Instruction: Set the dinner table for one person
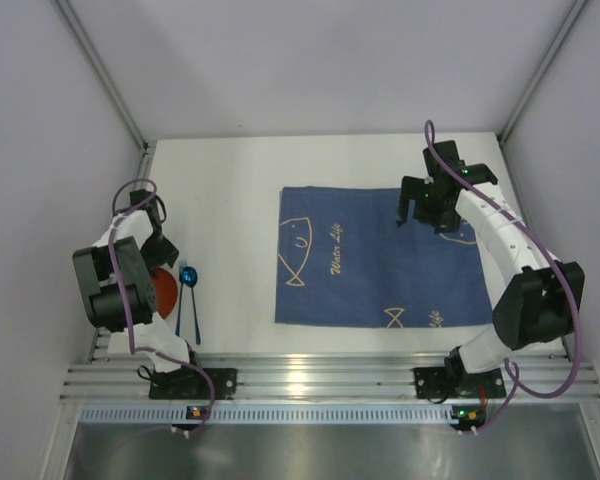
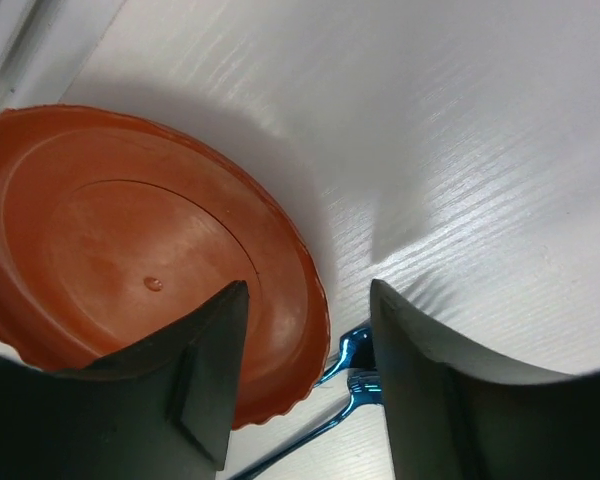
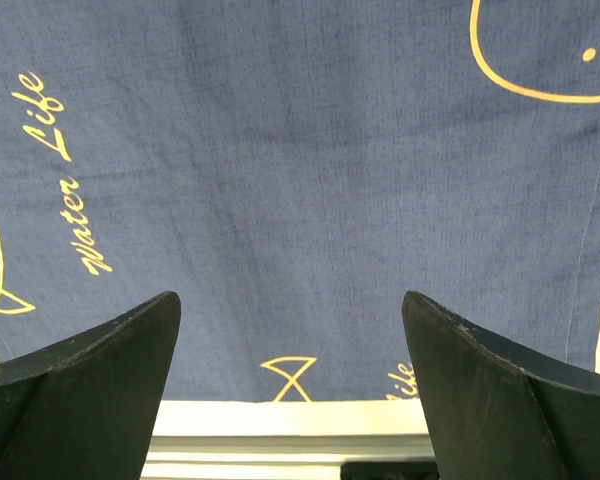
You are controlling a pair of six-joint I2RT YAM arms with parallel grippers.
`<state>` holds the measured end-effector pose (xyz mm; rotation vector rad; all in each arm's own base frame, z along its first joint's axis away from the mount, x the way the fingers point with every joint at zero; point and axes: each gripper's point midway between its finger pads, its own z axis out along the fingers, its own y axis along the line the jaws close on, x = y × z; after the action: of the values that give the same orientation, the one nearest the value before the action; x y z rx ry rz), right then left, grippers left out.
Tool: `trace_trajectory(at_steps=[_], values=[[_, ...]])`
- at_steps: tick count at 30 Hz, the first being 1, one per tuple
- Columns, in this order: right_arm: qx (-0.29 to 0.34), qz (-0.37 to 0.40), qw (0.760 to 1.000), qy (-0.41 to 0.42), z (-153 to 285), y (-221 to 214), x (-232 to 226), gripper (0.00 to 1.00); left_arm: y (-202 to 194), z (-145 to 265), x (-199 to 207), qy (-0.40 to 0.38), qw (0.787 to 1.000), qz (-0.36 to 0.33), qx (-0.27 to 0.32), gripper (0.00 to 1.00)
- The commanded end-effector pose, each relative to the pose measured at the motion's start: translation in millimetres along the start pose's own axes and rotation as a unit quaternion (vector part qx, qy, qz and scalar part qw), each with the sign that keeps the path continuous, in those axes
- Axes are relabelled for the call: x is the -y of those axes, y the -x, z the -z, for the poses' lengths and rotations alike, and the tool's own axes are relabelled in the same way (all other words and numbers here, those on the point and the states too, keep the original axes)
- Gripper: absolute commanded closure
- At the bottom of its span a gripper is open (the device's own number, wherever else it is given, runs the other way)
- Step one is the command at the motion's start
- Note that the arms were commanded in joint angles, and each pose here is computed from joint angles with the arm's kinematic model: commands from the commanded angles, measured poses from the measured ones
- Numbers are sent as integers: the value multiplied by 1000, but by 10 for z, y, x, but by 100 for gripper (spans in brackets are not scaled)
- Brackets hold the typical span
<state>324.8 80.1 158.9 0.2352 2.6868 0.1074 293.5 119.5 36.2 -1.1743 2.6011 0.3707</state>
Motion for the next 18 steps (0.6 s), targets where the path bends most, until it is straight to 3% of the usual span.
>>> trace_trajectory(at_steps=[1,2,5,6,12,18], values=[[20,4,1000,9,61,172,-64,8,6,-95,2,-3,1000,3,10,48],[18,4,1000,10,51,167,-69,8,-3,-113,-8,-1,1000,0,9,55],[15,5,1000,6,29,165,-57,8,-53,-190,-58,11,1000,-9,4,62],[17,6,1000,5,33,174,-48,8,-88,-214,-66,13,1000,-14,1,72],[15,7,1000,-1,17,135,-21,8,-84,-188,-104,14,1000,-24,7,100],[25,8,1000,15,84,154,-63,8,272,380,-24,-20,999,-6,37,100]])
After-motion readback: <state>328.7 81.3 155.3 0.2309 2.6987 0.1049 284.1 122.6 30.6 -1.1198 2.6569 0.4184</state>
